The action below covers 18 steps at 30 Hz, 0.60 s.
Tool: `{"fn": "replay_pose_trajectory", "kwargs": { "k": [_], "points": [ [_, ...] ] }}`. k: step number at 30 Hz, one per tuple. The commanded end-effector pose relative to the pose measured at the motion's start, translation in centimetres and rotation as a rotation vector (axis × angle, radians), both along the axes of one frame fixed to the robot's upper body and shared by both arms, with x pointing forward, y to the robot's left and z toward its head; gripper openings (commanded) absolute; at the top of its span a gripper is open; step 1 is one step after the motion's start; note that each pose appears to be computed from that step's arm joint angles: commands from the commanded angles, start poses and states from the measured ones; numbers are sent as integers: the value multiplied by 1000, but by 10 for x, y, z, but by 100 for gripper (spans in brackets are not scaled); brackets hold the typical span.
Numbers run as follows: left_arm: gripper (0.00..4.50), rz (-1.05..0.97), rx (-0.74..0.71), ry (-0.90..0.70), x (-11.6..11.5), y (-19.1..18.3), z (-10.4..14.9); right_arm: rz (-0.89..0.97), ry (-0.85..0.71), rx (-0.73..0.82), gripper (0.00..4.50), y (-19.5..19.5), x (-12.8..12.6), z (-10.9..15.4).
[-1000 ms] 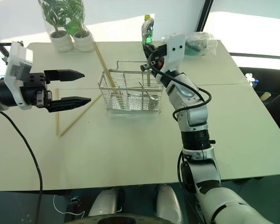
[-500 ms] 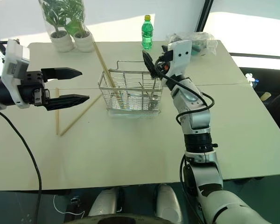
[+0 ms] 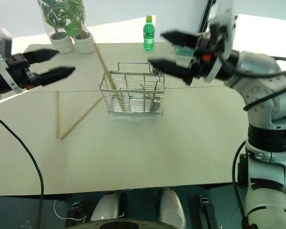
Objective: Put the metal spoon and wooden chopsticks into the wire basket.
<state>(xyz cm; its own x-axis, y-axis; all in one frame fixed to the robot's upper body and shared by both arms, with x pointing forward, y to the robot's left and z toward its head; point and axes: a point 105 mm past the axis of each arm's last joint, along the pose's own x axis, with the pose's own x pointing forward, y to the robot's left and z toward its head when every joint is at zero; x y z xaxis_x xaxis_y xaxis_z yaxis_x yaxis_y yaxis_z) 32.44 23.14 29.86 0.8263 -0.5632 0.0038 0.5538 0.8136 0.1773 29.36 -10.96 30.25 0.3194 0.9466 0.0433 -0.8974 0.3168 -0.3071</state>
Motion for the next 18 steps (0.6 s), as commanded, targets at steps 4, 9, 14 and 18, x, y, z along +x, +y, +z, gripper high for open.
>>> {"fn": "replay_pose_trajectory", "kwargs": {
  "k": [4,9,14,18],
  "points": [
    [450,399,9,66,22,59,-15,109,23,-154,396,5,-27,-34],
    [450,701,-153,254,41,95,-49,109,59,-144,396,6,-31,-45],
    [450,886,-228,456,62,105,-93,125,77,-169,396,5,-36,-57],
    [450,967,-204,538,76,103,-117,108,87,-145,396,5,-34,-58]
  ]
}}
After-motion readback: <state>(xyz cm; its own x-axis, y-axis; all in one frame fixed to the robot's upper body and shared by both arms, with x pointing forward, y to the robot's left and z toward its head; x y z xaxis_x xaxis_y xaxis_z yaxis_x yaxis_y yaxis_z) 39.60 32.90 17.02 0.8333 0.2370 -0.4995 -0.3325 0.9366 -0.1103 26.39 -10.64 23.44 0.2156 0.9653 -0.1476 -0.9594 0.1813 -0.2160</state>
